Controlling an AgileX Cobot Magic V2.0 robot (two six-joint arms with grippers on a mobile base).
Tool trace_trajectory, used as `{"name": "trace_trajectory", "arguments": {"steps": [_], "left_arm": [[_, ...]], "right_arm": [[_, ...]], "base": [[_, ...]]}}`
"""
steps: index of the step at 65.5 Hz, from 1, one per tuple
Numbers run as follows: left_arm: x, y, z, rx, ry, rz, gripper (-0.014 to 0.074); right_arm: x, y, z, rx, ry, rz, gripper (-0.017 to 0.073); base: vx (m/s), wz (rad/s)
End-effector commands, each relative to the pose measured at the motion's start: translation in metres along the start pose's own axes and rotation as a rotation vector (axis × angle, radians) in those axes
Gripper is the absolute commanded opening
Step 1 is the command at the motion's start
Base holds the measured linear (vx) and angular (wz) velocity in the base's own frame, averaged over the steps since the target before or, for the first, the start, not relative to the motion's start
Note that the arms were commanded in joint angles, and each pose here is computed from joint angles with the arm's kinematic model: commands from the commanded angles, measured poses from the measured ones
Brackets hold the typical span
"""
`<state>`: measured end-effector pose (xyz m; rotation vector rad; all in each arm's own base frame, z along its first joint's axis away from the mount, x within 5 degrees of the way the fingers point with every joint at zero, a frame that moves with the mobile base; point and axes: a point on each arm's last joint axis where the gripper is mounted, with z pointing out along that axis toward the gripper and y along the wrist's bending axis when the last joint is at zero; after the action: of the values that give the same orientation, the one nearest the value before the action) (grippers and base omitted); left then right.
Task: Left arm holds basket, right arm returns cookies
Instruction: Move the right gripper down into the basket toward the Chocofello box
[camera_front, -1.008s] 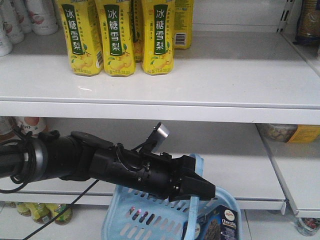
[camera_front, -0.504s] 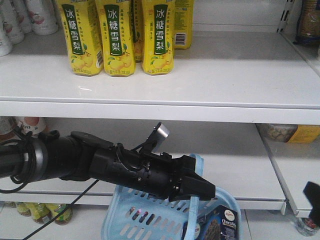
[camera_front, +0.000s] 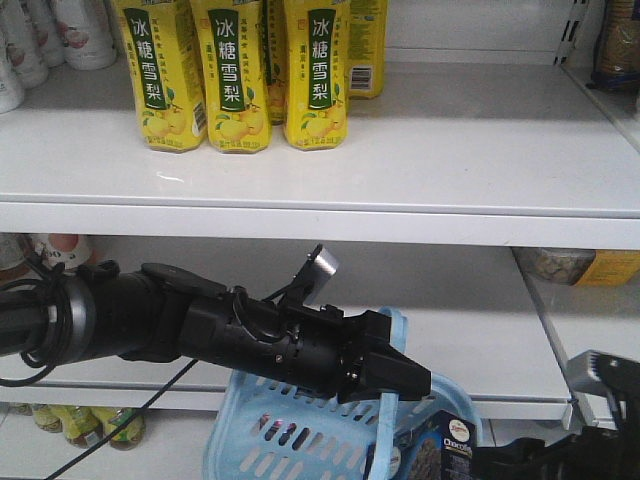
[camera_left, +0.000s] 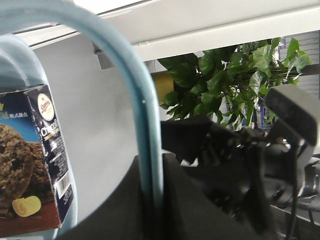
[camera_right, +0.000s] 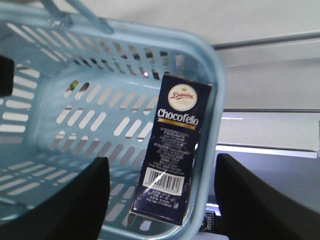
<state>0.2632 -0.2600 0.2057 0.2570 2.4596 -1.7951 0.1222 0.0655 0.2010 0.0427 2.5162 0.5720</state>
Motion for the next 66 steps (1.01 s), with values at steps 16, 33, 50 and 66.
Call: {"name": "trace_trajectory", "arguments": {"steps": [16, 33, 50, 66], "left_arm": [[-0.008, -0.027, -0.009, 0.082, -0.078, 0.060, -0.0006], [-0.008, -0.027, -0.009, 0.082, -0.078, 0.060, -0.0006], [-0.008, -0.027, -0.009, 0.082, -0.078, 0.060, -0.0006], [-0.008, -0.027, -0.009, 0.082, -0.078, 0.060, -0.0006]], "right_arm": [[-0.017, 0.016, 0.036, 0.003, 0.084, -0.052, 0.0519], [-0.033, 0.025, 0.049, 0.007, 0.129, -0.061, 0.0541], [-0.031, 0.024, 0.063, 0.026, 0.181, -0.012, 0.0541], [-0.030, 0.022, 0.074, 0.035, 0.191, 0.041, 0.0541]], "base": [[0.00, 0.00], [0.00, 0.00], [0.00, 0.00], [0.00, 0.00]]}}
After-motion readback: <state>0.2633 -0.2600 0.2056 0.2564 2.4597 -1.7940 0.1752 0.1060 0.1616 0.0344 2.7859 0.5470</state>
